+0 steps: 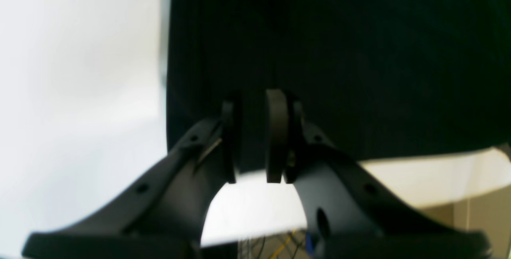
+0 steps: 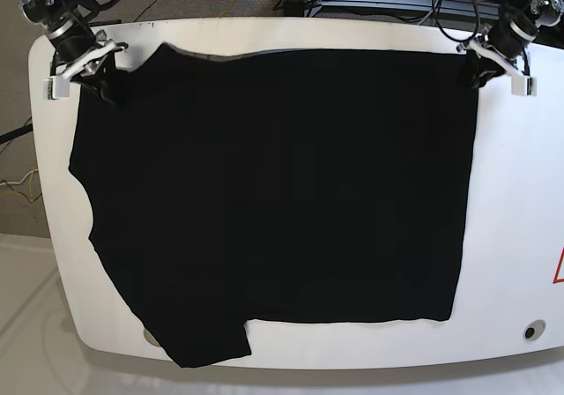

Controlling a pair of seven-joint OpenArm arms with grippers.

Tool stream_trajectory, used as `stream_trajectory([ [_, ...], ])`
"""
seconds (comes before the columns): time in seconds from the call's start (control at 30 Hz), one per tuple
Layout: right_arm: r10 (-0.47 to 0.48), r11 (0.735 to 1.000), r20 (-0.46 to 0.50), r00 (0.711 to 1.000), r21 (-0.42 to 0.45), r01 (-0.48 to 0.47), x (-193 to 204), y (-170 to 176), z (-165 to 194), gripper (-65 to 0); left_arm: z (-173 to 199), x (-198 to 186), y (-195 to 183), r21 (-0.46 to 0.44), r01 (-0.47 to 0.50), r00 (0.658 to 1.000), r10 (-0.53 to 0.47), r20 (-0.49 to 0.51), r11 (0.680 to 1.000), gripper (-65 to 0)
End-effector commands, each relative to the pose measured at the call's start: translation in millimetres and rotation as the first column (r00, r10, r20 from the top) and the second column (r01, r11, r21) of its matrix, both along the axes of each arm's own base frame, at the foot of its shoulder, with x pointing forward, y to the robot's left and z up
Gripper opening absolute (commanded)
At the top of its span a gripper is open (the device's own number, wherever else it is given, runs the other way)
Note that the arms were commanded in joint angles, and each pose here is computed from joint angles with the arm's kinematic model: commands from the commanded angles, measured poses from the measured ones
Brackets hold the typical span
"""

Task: Fold the T-shirt properly

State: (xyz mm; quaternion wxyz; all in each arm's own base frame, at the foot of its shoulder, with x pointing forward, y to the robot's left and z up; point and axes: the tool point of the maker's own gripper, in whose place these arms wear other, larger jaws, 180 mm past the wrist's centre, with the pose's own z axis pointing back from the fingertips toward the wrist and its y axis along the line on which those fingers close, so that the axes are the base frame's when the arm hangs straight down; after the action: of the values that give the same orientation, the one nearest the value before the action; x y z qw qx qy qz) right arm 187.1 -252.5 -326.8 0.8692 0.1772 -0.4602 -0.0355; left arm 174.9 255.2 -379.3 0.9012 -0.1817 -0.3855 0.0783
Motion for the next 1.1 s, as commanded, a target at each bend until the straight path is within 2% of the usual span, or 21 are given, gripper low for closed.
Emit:
stream_trajectory([
  [0.0,0.015,1.000,0.069,0.997,-0.008,-0.015,14,0,18,-63.8,16,19,1,0.002,0.009,0.999,-0.009,0.052,1.000,-62.1],
  [0.03,0.017,1.000,0.080,0.997,-0.006,-0.017,19,0,20,-63.8,19,26,0,-0.001,0.011,0.998,-0.011,0.060,1.000,-65.0],
  [0.5,0.037,0.999,0.085,0.996,-0.019,-0.036,30,3,23,-63.8,27,40,-4,0.002,0.039,0.994,-0.039,0.099,0.999,-65.0],
  [1.07,-0.009,1.000,0.051,0.999,0.012,0.008,23,-8,9,-64.3,26,19,12,0.024,0.012,0.997,-0.013,0.070,1.000,-65.0],
])
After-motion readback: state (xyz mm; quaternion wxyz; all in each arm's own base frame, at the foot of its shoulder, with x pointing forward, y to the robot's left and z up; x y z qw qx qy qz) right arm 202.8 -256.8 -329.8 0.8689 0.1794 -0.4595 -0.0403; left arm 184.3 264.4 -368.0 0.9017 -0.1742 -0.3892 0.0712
